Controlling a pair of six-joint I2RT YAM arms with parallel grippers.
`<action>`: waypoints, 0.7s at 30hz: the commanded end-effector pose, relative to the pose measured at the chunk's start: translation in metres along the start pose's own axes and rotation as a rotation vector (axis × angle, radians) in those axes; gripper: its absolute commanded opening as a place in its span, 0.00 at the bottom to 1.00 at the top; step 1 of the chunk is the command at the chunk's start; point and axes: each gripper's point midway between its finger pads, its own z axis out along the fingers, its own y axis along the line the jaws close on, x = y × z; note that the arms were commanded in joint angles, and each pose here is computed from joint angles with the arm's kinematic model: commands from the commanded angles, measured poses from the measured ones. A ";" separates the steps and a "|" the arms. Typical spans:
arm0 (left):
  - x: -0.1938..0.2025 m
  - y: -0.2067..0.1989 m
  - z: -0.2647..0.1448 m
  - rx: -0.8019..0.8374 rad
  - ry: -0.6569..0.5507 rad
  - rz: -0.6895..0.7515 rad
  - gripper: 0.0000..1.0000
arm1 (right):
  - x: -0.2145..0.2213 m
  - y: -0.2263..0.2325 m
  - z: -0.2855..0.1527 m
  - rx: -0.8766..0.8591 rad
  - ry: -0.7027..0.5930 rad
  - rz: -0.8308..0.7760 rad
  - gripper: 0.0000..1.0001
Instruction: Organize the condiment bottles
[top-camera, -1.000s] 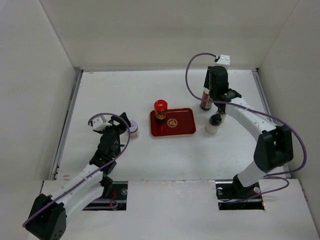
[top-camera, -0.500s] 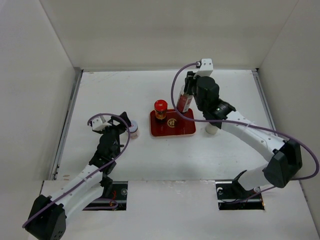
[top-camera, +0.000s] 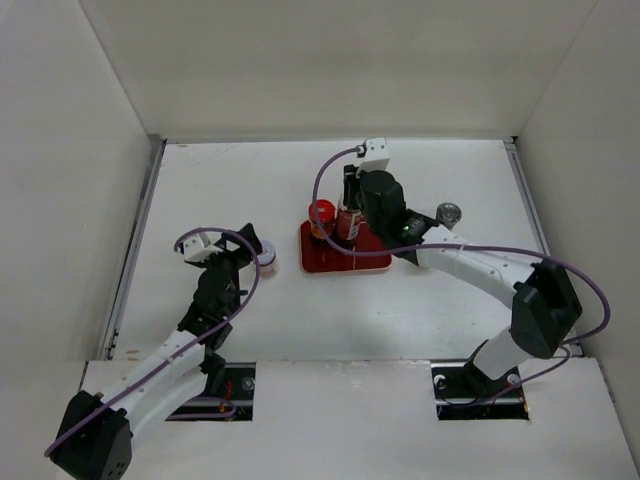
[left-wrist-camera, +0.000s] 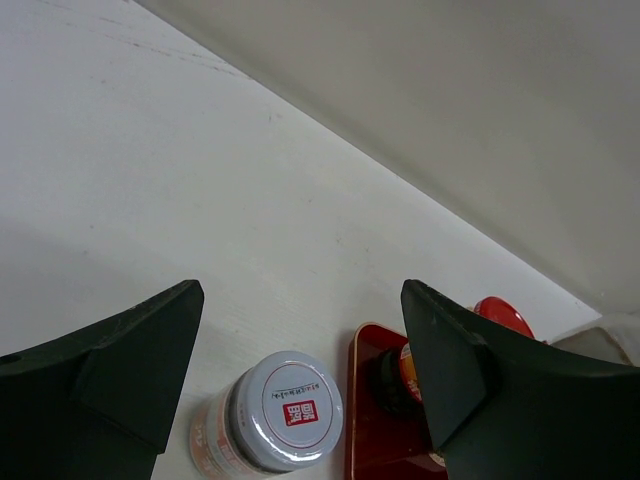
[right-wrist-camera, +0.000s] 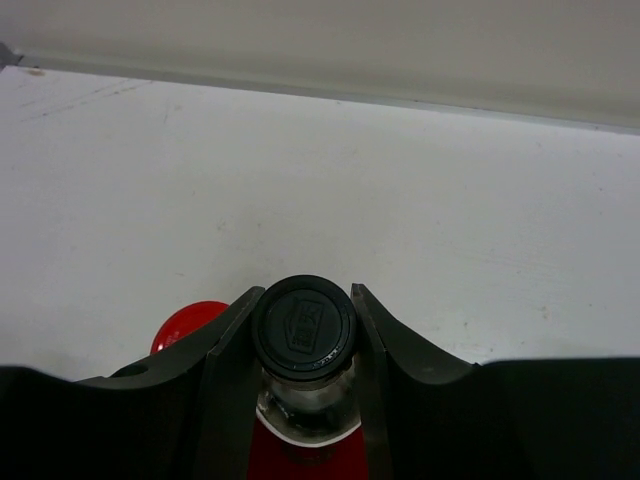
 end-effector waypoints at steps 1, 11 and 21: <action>-0.008 -0.006 0.000 0.028 -0.031 -0.041 0.80 | -0.069 0.009 -0.001 -0.019 -0.224 0.157 0.24; -0.005 -0.007 0.000 0.029 -0.022 -0.036 0.80 | -0.040 0.007 0.006 -0.001 -0.210 0.137 0.37; -0.005 -0.007 0.001 0.028 -0.024 -0.038 0.80 | -0.042 0.002 -0.013 0.004 -0.215 0.140 0.81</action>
